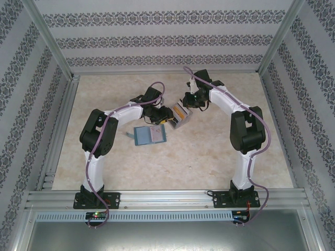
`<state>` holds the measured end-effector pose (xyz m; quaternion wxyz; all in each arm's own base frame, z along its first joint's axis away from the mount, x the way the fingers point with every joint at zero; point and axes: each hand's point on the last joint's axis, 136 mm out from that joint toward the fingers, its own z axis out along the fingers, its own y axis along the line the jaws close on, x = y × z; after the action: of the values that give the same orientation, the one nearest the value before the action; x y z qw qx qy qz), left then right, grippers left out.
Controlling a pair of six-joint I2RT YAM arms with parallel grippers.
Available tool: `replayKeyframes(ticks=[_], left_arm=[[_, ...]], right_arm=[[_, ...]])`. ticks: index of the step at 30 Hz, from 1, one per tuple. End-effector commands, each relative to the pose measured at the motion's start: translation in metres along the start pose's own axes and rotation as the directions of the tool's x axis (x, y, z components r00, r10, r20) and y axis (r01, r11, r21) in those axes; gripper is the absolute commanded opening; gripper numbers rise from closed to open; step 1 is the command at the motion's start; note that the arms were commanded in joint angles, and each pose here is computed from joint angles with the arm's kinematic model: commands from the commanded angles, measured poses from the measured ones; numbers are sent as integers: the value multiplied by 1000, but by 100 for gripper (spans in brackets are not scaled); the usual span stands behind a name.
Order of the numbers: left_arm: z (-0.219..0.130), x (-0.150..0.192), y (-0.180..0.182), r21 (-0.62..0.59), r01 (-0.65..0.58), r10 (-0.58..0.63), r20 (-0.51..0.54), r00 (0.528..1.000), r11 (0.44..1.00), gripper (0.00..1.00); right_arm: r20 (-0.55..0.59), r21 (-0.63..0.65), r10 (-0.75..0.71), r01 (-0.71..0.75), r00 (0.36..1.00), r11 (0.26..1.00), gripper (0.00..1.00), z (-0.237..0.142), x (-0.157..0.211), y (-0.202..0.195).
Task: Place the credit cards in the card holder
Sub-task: Pick up the credit card from the storage box.
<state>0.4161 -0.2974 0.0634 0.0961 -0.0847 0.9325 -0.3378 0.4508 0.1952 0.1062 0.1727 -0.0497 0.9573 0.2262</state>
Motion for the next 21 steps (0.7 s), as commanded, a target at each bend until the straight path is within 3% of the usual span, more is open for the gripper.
replayKeyframes(ticks=[1, 6, 21], left_arm=[[2, -1, -15, 37, -20, 20, 2, 1000, 999, 45], [-1, -2, -18, 42, -22, 22, 7, 1000, 999, 45], [-28, -6, -32, 52, -56, 52, 77, 996, 997, 45]], right_arm=[[41, -16, -20, 20, 999, 1000, 13, -23, -10, 10], [56, -11, -22, 23, 998, 1000, 8, -30, -13, 9], [168, 49, -61, 54, 984, 997, 7, -81, -25, 9]])
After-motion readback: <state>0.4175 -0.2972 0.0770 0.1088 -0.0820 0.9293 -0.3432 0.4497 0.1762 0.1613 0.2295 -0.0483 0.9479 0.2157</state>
